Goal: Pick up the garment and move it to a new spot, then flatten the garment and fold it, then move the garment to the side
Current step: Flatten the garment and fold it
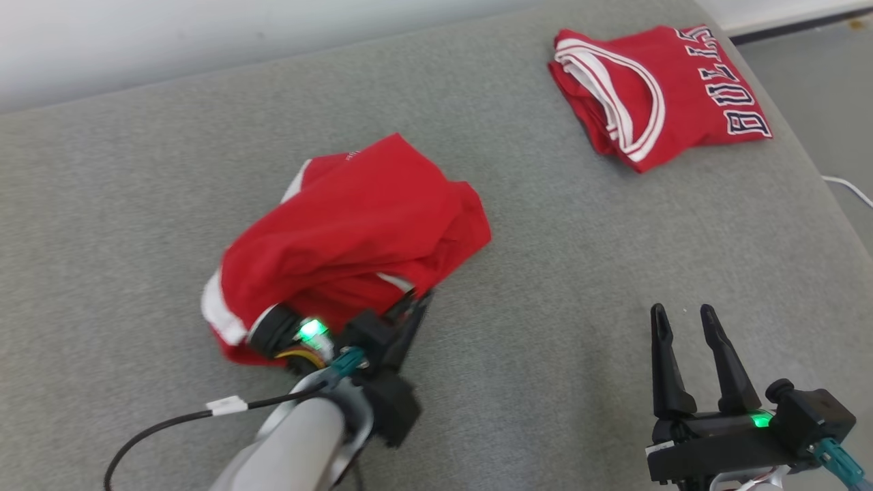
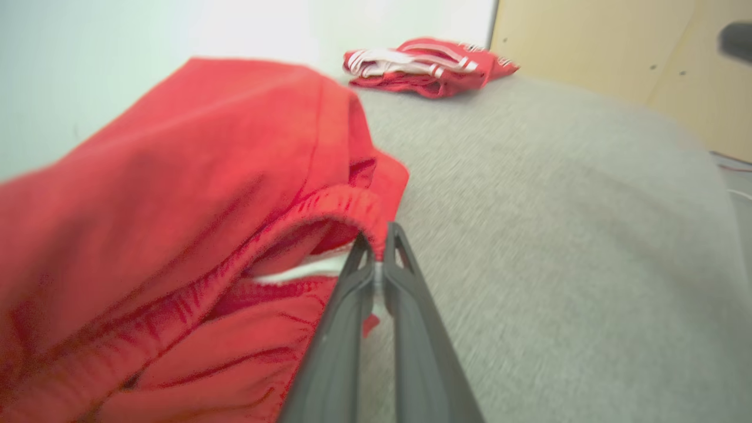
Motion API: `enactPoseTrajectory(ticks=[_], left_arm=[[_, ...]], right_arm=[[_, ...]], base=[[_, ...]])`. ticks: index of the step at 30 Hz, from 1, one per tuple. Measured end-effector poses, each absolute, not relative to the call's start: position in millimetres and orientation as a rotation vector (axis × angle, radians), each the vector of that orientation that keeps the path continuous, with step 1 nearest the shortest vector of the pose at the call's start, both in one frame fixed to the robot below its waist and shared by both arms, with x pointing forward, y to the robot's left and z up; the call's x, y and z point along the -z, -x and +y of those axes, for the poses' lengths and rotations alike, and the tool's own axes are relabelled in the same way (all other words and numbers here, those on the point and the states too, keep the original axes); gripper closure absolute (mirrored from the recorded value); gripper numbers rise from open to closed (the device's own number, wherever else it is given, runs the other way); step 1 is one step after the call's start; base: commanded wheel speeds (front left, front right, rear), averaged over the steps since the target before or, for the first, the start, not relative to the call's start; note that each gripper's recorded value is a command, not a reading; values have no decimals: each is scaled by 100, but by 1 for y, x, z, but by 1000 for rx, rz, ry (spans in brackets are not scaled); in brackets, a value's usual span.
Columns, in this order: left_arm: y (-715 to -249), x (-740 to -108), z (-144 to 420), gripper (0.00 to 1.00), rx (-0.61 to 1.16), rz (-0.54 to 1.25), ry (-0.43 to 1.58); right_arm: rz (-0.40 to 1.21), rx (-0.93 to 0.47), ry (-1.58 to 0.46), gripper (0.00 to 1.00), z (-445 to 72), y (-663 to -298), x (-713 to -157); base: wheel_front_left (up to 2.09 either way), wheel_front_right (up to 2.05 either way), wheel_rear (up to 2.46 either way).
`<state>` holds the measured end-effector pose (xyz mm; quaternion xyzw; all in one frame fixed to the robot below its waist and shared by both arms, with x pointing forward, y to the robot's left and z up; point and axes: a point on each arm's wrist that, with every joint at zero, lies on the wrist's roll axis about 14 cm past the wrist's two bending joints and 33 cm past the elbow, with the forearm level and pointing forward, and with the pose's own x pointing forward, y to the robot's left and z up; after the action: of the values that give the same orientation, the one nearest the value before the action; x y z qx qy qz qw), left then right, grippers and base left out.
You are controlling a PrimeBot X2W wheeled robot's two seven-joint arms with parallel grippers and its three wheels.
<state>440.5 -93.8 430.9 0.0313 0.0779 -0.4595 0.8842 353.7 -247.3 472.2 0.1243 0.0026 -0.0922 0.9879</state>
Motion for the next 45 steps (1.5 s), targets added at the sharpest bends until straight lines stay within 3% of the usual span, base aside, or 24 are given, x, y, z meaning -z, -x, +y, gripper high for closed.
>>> enactPoseTrajectory(ticks=[9, 16, 31, 41, 42, 43, 45], left_arm=[[-439, -533, -103, 100, 944, -117, 24], [-435, -565, -51, 100, 798, -182, 14], [-387, -482, 99, 100, 387, 75, 49], [-353, -420, 123, 100, 272, 251, 128], [-352, -417, 122, 69, 270, 257, 130], [-352, -417, 122, 2, 268, 256, 132], [-356, -425, 122, 0, 263, 224, 137]], right_arm=[[-7, 118, -244, 0, -233, -362, -476], [-13, 30, -238, 0, -213, -375, -479], [-28, -160, -234, 0, -159, -401, -489], [-6, -144, -222, 0, -167, -398, -484], [-5, -144, -222, 0, -167, -398, -484], [-5, -144, -222, 0, -167, -398, -484], [-7, -146, -222, 0, -167, -398, -485]], base=[[0, 0, 0], [0, 0, 0], [0, 0, 0], [0, 0, 0], [0, 0, 0], [0, 0, 0], [0, 0, 0]])
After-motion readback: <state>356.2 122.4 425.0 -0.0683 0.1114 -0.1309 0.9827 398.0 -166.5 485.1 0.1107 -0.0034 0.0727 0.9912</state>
